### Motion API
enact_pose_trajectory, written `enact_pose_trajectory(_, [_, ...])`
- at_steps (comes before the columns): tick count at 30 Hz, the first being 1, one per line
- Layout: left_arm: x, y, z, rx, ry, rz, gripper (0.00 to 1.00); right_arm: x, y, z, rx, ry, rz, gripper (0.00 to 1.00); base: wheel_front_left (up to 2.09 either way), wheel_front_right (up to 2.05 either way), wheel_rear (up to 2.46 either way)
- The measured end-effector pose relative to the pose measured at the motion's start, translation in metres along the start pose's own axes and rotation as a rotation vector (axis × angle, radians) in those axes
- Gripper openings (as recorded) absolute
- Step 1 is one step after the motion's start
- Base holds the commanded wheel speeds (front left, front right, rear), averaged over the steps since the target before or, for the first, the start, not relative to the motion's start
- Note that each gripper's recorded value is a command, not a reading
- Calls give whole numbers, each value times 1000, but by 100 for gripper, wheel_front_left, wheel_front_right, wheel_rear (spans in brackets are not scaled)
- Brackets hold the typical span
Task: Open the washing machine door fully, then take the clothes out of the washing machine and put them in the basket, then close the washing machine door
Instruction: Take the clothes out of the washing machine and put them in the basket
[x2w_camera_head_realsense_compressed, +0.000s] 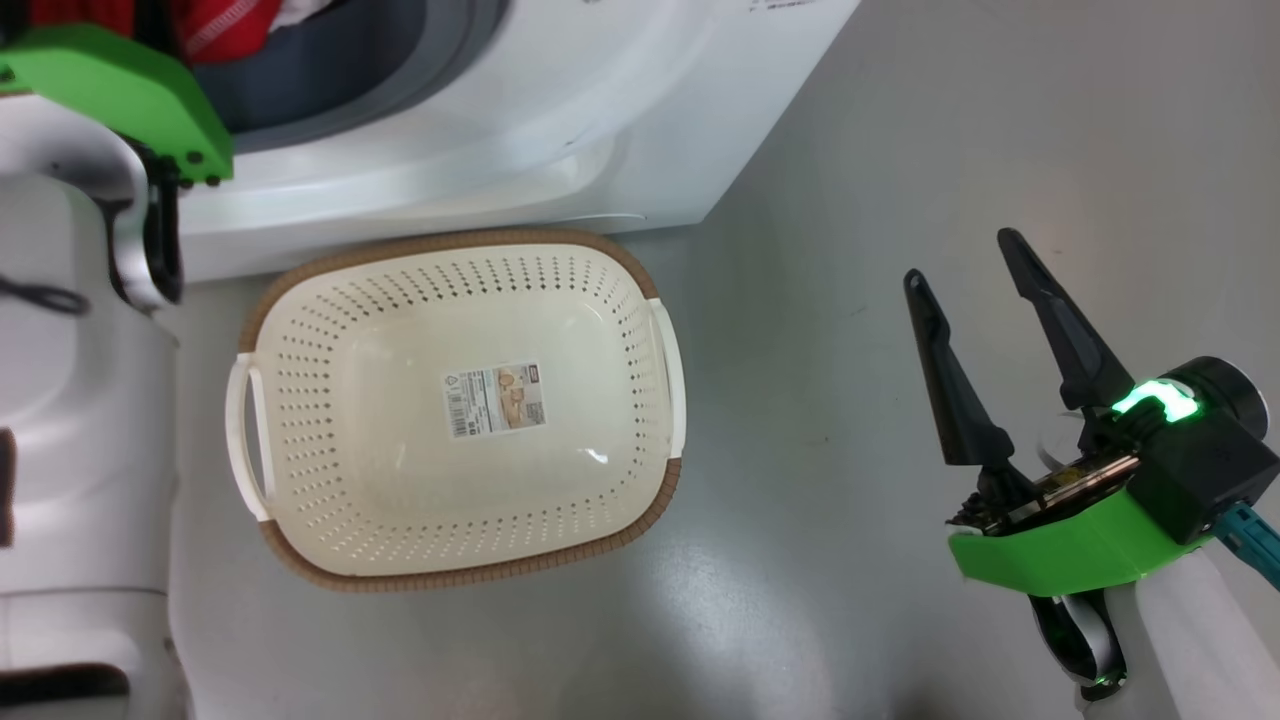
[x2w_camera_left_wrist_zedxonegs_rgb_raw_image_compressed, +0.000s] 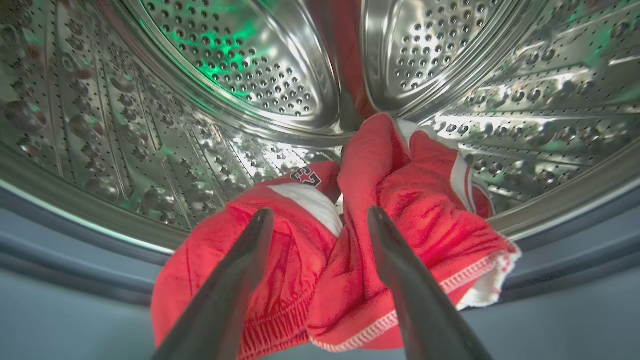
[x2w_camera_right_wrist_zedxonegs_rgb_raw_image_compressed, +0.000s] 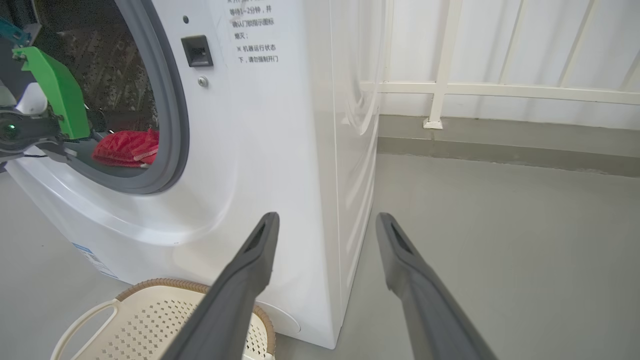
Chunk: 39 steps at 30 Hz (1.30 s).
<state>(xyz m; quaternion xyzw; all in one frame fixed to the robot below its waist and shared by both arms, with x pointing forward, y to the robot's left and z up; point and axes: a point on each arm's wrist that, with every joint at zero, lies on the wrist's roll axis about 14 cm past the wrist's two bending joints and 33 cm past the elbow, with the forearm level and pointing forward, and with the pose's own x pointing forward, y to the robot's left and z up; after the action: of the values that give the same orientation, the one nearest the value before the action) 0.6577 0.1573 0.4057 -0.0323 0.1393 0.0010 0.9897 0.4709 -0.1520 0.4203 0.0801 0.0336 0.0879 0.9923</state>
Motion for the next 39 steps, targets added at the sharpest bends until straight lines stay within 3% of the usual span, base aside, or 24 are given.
enact_pose_trajectory(22, [25,11,-46,147,252,34,100,-6,-3,-7,19,30,-14,100,0,0,0])
enact_pose_trajectory(23, [26,11,-46,151,251,33,78,-7,-3,-7,19,30,-16,100,0,0,0])
enact_pose_trajectory(24, [27,11,-47,160,254,31,45,-7,-3,-7,19,30,-18,100,0,0,0])
enact_pose_trajectory(26, [27,11,-48,164,259,30,0,-7,-4,-7,20,30,-20,100,0,0,0])
enact_pose_trajectory(39, [33,7,-28,141,117,6,0,-4,-7,-6,38,18,-36,100,0,0,0])
